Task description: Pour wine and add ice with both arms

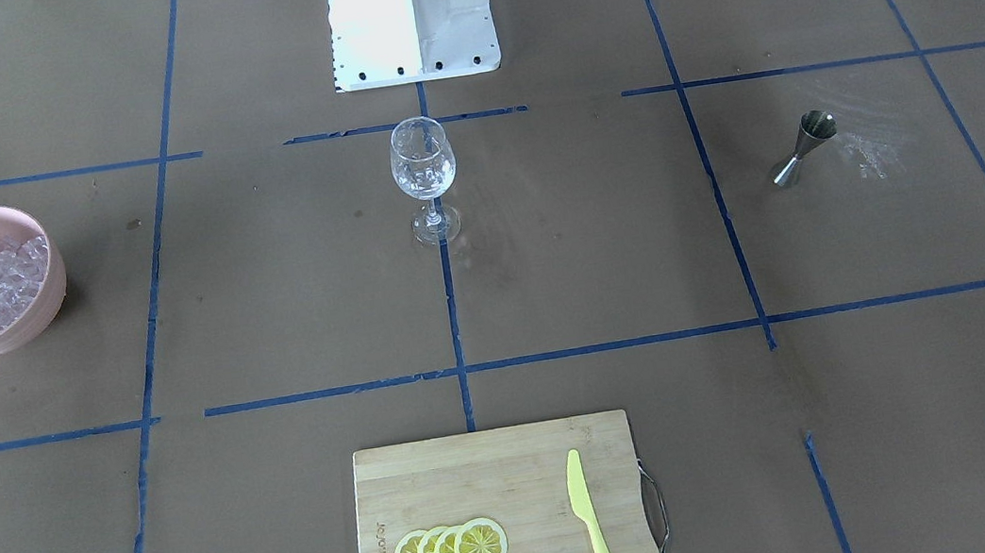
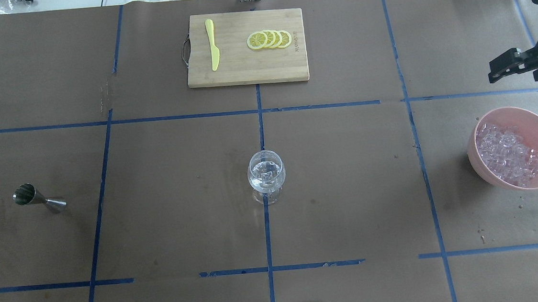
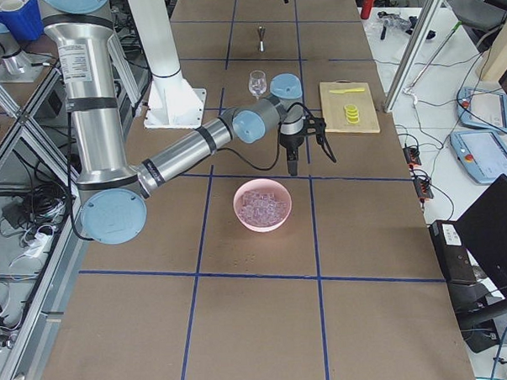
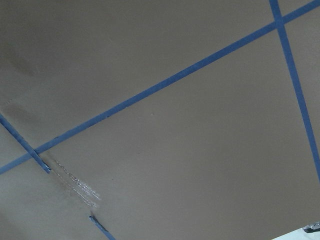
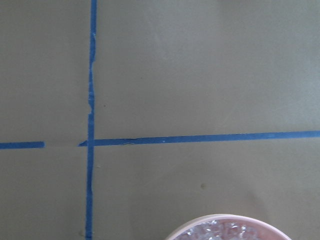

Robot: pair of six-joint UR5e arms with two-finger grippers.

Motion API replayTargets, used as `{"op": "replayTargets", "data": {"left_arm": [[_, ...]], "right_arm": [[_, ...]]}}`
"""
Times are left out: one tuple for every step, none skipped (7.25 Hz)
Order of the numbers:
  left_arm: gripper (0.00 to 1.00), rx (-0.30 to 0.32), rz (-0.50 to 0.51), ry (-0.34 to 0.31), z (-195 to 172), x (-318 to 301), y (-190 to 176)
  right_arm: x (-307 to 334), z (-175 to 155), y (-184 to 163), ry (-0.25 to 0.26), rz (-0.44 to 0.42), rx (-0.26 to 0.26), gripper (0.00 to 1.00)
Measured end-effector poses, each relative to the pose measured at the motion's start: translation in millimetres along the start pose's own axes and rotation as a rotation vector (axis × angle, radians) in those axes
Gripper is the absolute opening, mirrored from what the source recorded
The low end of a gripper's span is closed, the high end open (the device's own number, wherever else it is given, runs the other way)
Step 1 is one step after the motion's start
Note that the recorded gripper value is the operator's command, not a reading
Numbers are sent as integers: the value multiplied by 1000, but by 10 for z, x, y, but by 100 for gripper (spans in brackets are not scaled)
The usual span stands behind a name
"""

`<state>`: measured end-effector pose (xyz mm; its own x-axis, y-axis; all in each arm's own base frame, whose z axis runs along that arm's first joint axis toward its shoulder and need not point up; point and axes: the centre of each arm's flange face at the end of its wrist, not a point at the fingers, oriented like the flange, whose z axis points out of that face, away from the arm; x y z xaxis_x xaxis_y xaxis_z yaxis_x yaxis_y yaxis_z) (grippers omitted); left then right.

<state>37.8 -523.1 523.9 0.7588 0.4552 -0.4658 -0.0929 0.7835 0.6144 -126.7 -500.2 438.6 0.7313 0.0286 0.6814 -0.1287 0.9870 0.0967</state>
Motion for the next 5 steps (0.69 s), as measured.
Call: {"op": "replayTargets", "data": {"left_arm": [[100,-42,-4,-33,-194,-169,-323],[100,-89,-29,-21,-292,-231,-457],[100,-135,-72,62,-313,-213,-450],[100,-168,-120,156,-339,-169,-357],[100,-190,-155,202,-387,-136,-158]], "right_arm": [[410,-15,-120,11,-39,-5,100],[813,3,-228,23,-78,-15,100],[1164,44,-299,28,-109,-31,100],[1428,57,-329,25,-126,-42,100],[1620,35,-337,21,-138,-48,100]]}}
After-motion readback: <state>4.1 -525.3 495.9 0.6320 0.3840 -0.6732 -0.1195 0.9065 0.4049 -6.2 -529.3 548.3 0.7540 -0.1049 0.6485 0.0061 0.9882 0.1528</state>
